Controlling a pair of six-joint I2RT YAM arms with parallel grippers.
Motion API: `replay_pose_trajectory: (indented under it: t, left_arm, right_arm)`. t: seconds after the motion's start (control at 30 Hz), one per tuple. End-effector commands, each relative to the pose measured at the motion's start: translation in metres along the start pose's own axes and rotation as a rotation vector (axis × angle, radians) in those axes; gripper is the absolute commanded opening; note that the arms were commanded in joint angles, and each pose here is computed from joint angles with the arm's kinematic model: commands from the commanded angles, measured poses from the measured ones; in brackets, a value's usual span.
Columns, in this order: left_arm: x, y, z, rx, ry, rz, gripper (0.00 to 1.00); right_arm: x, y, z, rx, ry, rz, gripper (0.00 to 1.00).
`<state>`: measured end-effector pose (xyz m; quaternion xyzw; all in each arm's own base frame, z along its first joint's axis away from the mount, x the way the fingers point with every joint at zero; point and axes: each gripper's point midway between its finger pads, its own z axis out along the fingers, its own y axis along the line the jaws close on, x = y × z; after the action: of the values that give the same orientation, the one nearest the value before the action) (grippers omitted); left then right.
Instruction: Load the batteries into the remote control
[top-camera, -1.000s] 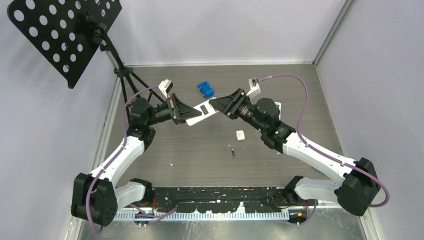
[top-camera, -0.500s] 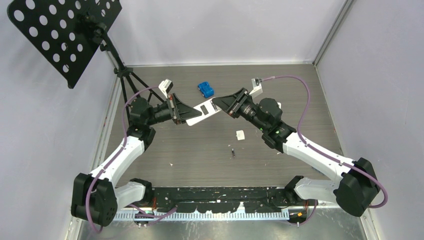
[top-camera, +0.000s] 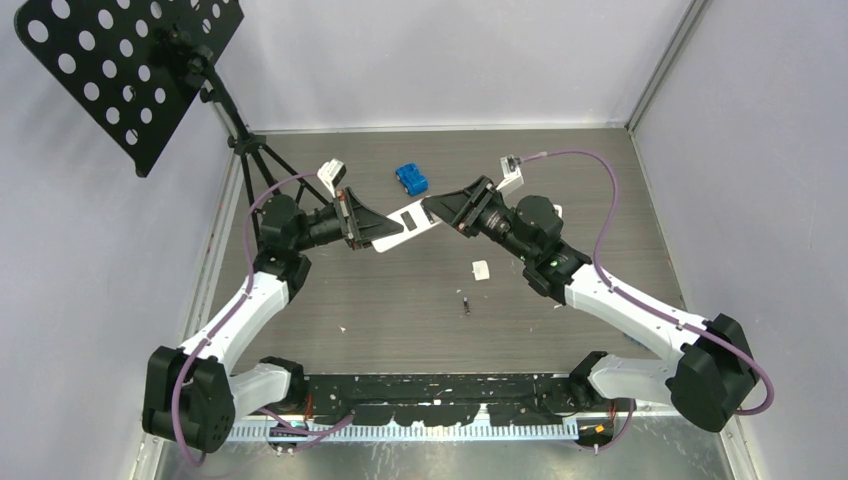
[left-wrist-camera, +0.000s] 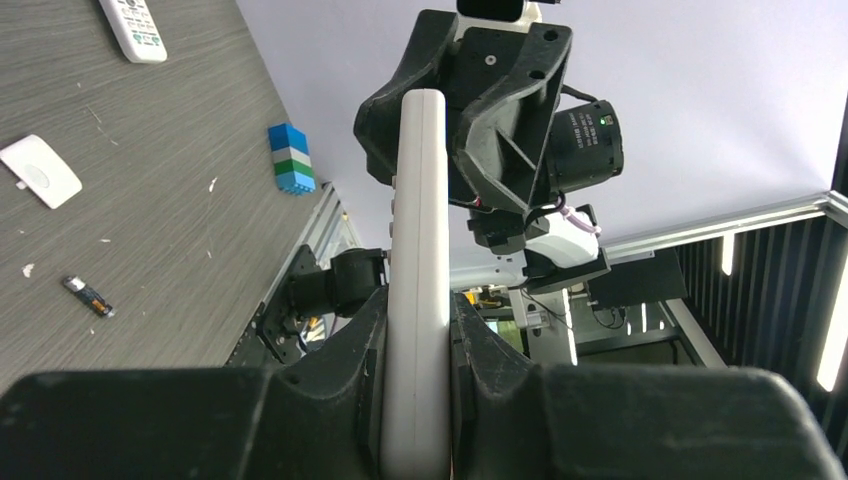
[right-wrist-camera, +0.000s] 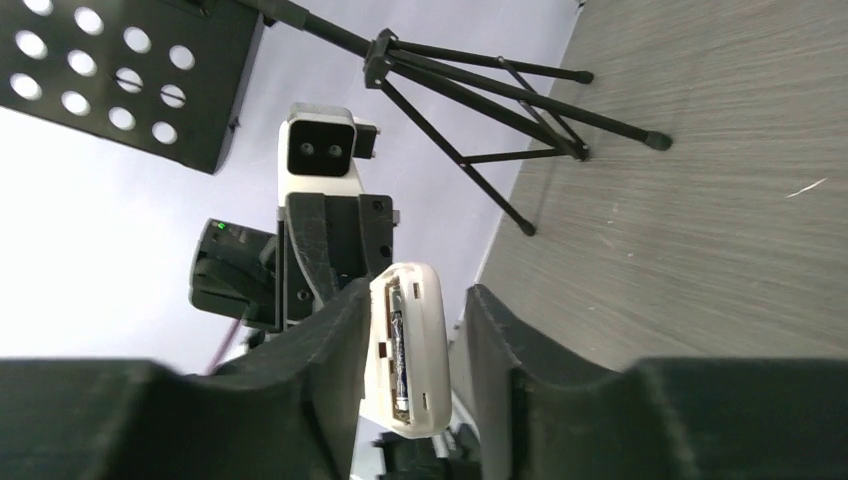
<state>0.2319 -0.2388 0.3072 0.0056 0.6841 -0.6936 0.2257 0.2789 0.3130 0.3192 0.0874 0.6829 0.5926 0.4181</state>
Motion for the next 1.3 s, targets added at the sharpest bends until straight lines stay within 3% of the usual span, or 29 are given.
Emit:
replay_pose_trajectory:
  t: [0.0,0.07,0.23,0.37,0.5,0.63,0.77,1.03,1.27]
  left_arm:
    - [0.001,0.001,-0.002,-0.015,0.006,0.102,0.00]
    - [0.003,0.016,-0.005,-0.067,0.004,0.122,0.00]
    - [0.008,0.057,-0.018,-0.264,-0.014,0.220,0.00]
    - [0.011,0.078,-0.035,-0.415,-0.022,0.280,0.00]
    - [0.011,0.089,-0.047,-0.517,-0.015,0.318,0.00]
    - [0.011,0.092,-0.050,-0.544,-0.018,0.325,0.00]
    - [0.011,0.095,-0.050,-0.548,-0.015,0.319,0.00]
    - [0.012,0.094,-0.051,-0.550,-0.011,0.322,0.00]
    - [0.013,0.094,-0.053,-0.551,-0.018,0.337,0.00]
  right_arm:
    - [-0.023,0.018,-0.013,-0.011,-0.058,-0.067,0.53]
    - [-0.034,0.015,-0.024,0.037,-0.090,-0.092,0.61]
    - [-0.048,-0.028,-0.053,0.310,-0.101,-0.222,0.63]
    - [-0.027,-0.098,-0.078,0.619,0.054,-0.333,0.62]
    - [0.011,-0.158,-0.096,0.821,0.251,-0.331,0.61]
    - [0.052,-0.199,-0.106,0.905,0.407,-0.286,0.55]
    - [0.084,-0.221,-0.109,0.973,0.520,-0.346,0.54]
    - [0.116,-0.248,-0.111,1.063,0.676,-0.439,0.54]
    - [0.123,-0.264,-0.109,1.138,0.661,-0.466,0.32]
